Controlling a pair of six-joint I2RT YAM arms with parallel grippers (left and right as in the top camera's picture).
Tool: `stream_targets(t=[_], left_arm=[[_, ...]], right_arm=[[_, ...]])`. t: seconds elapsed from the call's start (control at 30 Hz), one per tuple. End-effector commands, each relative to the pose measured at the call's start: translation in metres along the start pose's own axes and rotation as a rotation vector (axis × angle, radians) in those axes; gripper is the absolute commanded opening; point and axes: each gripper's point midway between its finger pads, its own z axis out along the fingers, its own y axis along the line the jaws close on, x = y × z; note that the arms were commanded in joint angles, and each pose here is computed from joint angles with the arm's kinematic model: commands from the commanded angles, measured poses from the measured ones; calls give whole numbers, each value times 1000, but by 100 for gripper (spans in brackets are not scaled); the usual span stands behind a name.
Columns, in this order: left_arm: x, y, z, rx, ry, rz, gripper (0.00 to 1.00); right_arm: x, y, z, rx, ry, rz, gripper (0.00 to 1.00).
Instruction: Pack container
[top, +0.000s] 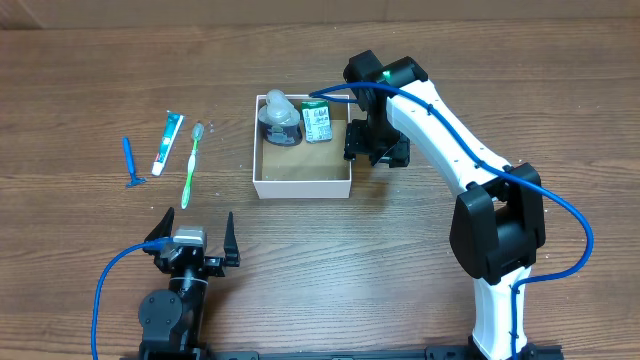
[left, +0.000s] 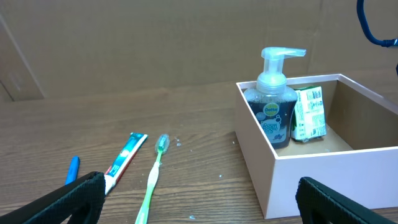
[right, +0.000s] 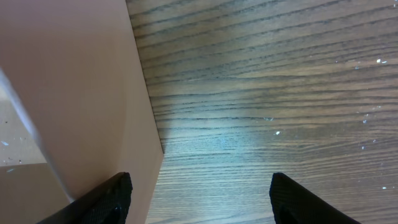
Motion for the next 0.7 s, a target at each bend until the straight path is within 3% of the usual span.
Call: stream_targets(t=[0.0, 0.33, 0.5, 0.53, 0.67], left_arm=[[1, -3, 0, 15, 3, 12, 100], [1, -3, 0, 15, 3, 12, 100], [1, -3, 0, 15, 3, 12, 100], [1, -3, 0, 15, 3, 12, 100], [1, -3, 0, 15, 3, 12, 100]], right_arm=[[-3, -3, 3, 21, -14, 14, 74], [-54, -68, -9, 25, -88, 62, 79], [-77, -108, -11, 2, -117, 144, 90], [-82, -115, -12, 0, -127, 160, 99], [-100, -141, -15, -11, -173, 203, 100]])
